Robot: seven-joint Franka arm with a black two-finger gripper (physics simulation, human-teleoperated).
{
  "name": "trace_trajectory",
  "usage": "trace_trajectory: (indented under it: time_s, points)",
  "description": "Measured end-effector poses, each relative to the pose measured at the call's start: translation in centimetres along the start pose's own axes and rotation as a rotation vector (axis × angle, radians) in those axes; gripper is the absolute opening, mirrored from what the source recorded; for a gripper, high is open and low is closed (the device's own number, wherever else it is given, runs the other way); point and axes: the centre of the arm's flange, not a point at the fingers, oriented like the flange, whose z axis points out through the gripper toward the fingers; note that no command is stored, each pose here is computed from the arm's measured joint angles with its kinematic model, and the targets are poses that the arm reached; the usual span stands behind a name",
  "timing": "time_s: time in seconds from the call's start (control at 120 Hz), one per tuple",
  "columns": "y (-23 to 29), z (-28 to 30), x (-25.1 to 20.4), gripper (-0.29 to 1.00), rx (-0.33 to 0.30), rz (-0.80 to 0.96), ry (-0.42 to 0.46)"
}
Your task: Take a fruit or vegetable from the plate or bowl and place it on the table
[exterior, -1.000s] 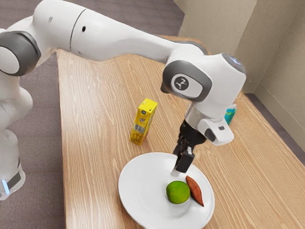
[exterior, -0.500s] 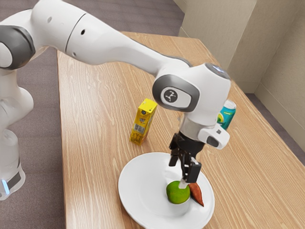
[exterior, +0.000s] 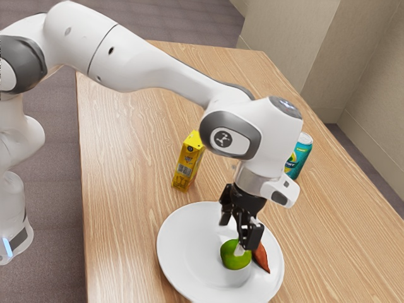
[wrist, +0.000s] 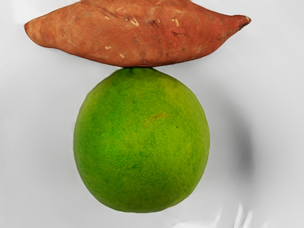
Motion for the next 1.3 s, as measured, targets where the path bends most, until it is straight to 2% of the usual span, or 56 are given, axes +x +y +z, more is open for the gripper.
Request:
trace_trajectory:
  time_s: [0.2, 0.933, 1.3]
  points:
    - [-1.2, 0.2, 2.3, 0.7, 0.015, 0.006, 0.017]
    - [0.2, 1.7, 1.9, 0.7, 0.02, 0.12, -0.003]
    - [-0.1, 3.9, 2.8, 0.7, 0.035, 0.124, -0.034]
